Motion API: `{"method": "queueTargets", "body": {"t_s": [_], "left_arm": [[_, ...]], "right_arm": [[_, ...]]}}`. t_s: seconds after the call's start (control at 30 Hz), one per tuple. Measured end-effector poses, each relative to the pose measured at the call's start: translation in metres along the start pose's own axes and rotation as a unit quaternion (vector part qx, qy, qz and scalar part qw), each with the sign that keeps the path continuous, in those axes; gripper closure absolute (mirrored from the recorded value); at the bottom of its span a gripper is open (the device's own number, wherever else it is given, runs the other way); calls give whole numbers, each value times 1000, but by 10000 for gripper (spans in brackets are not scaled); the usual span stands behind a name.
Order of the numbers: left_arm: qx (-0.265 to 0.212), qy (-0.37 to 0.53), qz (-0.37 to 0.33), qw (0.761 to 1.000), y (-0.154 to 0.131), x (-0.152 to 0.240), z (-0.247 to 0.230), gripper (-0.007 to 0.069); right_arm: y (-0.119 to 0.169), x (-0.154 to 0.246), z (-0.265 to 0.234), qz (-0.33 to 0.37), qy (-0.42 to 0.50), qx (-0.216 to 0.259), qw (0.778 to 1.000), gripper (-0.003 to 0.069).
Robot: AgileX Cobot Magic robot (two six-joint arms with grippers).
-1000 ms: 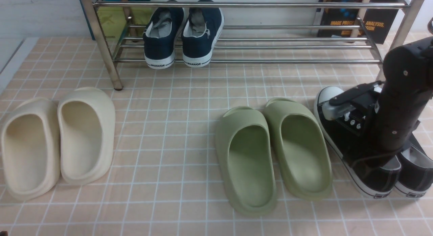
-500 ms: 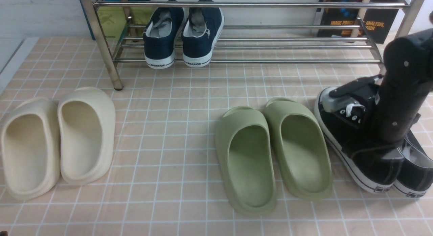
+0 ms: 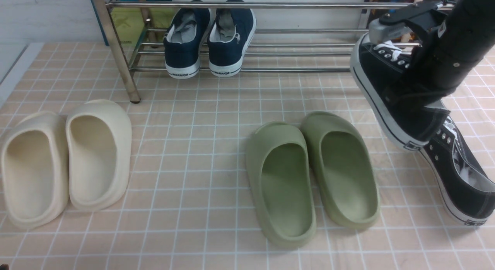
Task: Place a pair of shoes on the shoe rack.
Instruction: Use the right arm to put a shoe into the shoe rack
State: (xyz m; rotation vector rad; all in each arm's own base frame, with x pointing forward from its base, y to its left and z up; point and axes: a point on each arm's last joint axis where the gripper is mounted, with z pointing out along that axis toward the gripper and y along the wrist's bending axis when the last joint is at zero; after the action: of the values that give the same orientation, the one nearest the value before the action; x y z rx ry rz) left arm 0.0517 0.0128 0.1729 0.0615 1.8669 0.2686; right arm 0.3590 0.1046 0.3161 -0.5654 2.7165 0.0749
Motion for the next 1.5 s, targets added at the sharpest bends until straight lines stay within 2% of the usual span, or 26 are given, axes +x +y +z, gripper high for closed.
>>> {"method": "queueTargets", "body": {"t_s": [0.23,0.53,0.77,1.0,1.1,1.23,1.27,1.3,1.37,1.5], "left_arm": [[0,0,0,1000,0,0,0,386],[0,0,0,1000,0,0,0,386],[0,0,0,1000,0,0,0,386],[0,0,0,1000,0,0,0,386],[0,0,0,1000,0,0,0,386],[0,0,0,1000,0,0,0,386],[0,0,0,1000,0,0,0,386],[0,0,0,1000,0,0,0,386],[0,0,0,1000,0,0,0,386],[0,0,0,1000,0,0,0,386]], "right_arm": [[-6,-35,27,-1,-8,3,1000,662],[-14,-90,65,-22,-61,12,998,662],[-18,-117,83,-52,-118,25,991,661],[-21,-127,90,-57,-156,42,985,648],[-24,-131,91,-48,-179,55,981,608],[-24,-135,87,-42,-199,59,977,494],[-24,-135,87,-42,-199,59,977,487],[-24,-135,86,-39,-200,59,977,424],[-23,-134,82,-29,-197,55,978,349],[-20,-130,59,-7,-188,38,981,256]]}}
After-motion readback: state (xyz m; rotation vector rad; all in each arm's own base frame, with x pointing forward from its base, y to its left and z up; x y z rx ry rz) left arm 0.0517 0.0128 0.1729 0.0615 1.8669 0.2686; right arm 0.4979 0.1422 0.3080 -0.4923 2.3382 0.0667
